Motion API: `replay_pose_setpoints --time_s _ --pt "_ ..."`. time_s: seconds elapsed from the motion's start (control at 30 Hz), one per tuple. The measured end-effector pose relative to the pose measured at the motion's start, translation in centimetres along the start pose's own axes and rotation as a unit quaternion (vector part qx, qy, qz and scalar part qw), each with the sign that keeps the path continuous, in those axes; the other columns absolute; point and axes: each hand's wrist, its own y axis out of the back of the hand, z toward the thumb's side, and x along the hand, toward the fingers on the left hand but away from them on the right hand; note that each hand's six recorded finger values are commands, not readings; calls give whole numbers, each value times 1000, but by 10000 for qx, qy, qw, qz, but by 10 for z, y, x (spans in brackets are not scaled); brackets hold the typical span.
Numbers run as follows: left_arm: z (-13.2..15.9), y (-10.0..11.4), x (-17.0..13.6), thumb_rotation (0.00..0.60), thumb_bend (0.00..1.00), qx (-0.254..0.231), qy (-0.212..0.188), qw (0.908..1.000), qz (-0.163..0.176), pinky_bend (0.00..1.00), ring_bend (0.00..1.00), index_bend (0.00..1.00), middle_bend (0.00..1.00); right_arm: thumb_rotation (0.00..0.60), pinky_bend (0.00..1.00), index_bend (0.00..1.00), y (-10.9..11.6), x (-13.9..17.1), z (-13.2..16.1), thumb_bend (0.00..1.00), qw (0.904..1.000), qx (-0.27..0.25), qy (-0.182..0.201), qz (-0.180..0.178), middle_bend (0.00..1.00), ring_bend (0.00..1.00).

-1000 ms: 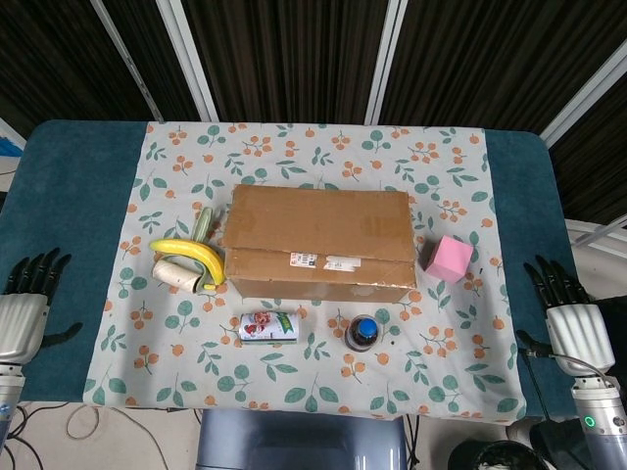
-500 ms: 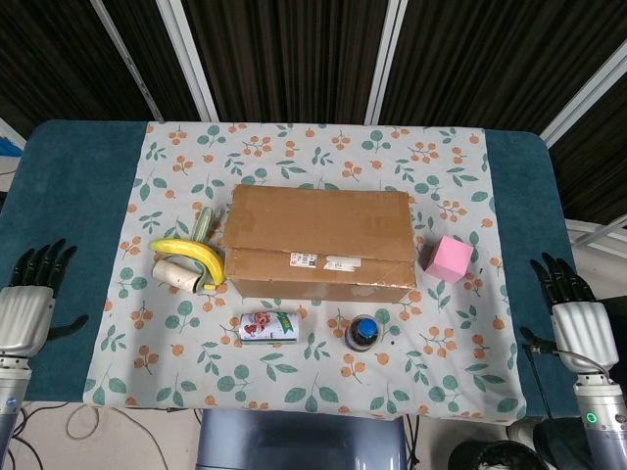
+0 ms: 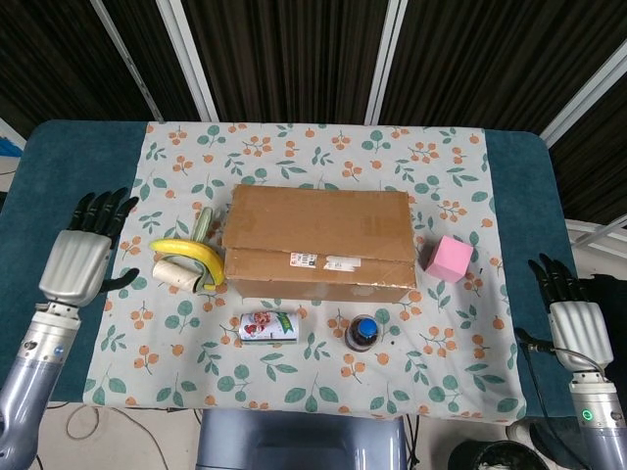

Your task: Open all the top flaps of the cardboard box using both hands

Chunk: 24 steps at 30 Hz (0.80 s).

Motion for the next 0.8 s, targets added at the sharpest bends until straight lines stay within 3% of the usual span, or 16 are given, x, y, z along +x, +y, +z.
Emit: replay_pose_setpoints --time_s 0.33,0.8 --pt "67 -6 61 600 166 -63 -481 9986 -226 0 0 0 0 600 198 0 -4 -3 -4 172 9995 -204 -201 96 0 0" --pt "125 -24 87 600 173 -109 -928 9945 -472 0 0 0 0 600 198 0 -6 -7 -12 172 9982 -395 -427 136 0 0"
